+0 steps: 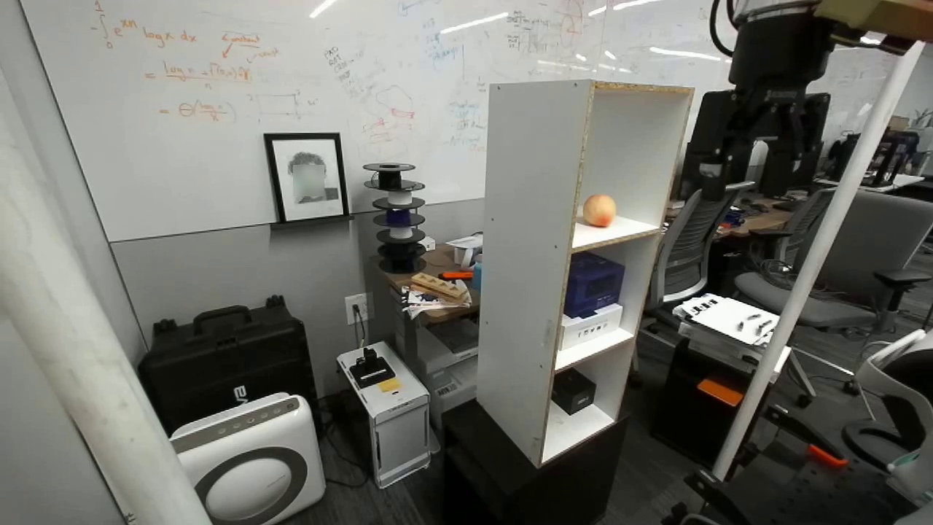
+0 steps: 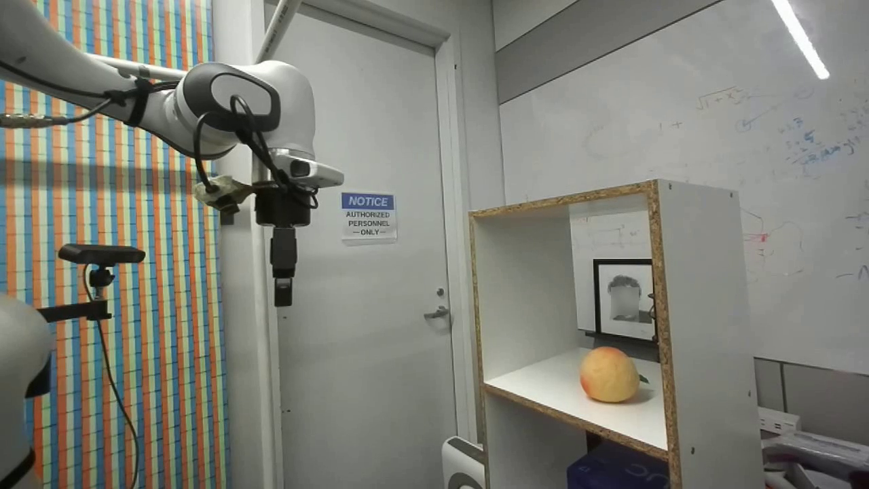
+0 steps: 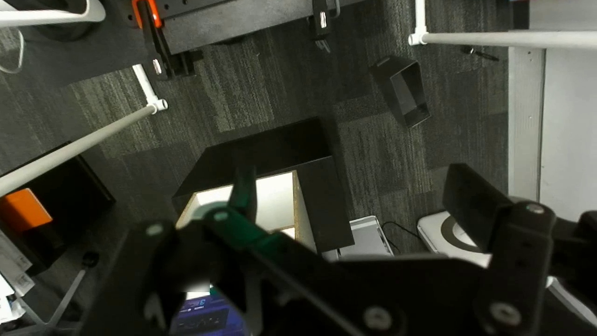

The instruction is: Remove the peach from the bookshelf and put it on top of the bookshelf

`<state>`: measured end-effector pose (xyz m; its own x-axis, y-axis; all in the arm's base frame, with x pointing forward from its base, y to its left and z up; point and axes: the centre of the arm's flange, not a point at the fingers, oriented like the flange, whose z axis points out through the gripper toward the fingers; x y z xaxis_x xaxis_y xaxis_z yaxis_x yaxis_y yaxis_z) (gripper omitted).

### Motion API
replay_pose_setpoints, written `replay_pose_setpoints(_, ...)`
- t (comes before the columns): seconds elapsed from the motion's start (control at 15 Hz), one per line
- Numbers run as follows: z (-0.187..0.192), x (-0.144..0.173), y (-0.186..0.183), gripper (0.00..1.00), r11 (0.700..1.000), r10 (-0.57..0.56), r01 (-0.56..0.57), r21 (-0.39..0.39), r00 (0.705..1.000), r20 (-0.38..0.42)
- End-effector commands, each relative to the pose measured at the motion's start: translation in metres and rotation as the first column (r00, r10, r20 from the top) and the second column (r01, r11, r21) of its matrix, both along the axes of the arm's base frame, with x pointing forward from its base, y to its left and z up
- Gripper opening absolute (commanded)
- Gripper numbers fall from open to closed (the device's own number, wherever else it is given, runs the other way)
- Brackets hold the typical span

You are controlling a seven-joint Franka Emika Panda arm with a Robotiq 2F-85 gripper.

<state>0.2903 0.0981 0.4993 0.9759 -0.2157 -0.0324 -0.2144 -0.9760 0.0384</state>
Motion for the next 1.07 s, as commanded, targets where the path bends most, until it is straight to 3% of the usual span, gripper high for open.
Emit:
replay_pose_setpoints(0.0, 0.004, 0.018, -0.063, 1.00, 0.998, -0.042, 0.038, 0.052, 0.997, 0.071)
replay_pose_setpoints(0.27, -0.010, 0.036, -0.156, 1.00, 0.989, -0.142, 0.133, 0.067, 0.975, 0.168)
replay_pose_setpoints(0.47, -0.034, 0.051, -0.206, 1.00, 0.974, -0.224, 0.207, 0.092, 0.933, 0.280)
replay_pose_setpoints(0.8, -0.069, 0.090, -0.233, 1.00, 0.960, -0.278, 0.263, 0.096, 0.860, 0.427)
replay_pose_setpoints(1.0, -0.081, 0.121, -0.236, 1.00, 0.964, -0.260, 0.255, 0.075, 0.852, 0.455)
